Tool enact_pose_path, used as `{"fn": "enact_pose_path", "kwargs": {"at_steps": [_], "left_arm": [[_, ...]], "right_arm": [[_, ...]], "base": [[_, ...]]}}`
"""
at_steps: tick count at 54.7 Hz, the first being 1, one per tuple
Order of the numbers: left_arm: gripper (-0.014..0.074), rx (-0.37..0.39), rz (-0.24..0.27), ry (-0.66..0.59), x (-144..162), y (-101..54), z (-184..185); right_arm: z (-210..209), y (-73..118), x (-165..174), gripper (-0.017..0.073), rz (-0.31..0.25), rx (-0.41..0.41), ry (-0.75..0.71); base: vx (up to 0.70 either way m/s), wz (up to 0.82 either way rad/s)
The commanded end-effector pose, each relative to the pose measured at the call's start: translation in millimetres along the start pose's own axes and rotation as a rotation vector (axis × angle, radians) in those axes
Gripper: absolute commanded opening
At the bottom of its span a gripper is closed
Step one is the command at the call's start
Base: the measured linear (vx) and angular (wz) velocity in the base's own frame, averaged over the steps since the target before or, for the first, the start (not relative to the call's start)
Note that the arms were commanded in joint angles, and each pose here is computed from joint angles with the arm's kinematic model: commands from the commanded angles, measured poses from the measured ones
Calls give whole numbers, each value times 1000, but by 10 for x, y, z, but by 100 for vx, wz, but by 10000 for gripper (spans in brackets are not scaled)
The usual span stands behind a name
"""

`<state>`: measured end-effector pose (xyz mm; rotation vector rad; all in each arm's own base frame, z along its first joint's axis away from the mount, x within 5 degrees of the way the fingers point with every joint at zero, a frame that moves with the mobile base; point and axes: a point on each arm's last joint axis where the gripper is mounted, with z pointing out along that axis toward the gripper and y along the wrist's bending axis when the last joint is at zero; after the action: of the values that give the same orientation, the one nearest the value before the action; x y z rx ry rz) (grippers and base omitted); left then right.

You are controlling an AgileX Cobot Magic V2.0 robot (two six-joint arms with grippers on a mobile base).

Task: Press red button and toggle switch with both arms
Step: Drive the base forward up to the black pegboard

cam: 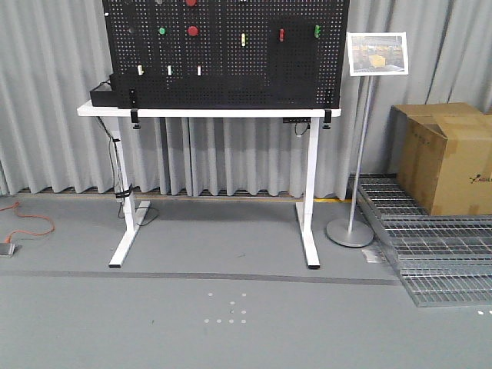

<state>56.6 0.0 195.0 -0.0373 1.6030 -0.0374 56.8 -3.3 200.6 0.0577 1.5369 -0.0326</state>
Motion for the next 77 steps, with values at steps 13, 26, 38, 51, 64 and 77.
{"fn": "enact_pose_path", "kwargs": {"at_steps": [13,26,38,51,64,77], "left_arm": [[2,12,-15,-81,-39,-6,-6],[2,12,-15,-81,-39,-6,-6],[2,12,-15,-81,-39,-6,-6],[2,12,-15,-81,-39,-6,-6],[2,12,-15,-81,-39,-6,-6],[2,12,-15,-81,-39,-6,-6]], "right_arm": [[-10,-3,-58,0,-11,6,-84],[-10,-3,-58,0,-11,6,-84],[-10,-3,-57,0,-11,6,-83],[-10,-3,-57,0,-11,6,-83],[-10,-3,-57,0,-11,6,-83],[-10,-3,-57,0,-11,6,-83]], "base": [[0,0],[0,0],[1,1],[7,1],[16,-5],[21,-3]]}}
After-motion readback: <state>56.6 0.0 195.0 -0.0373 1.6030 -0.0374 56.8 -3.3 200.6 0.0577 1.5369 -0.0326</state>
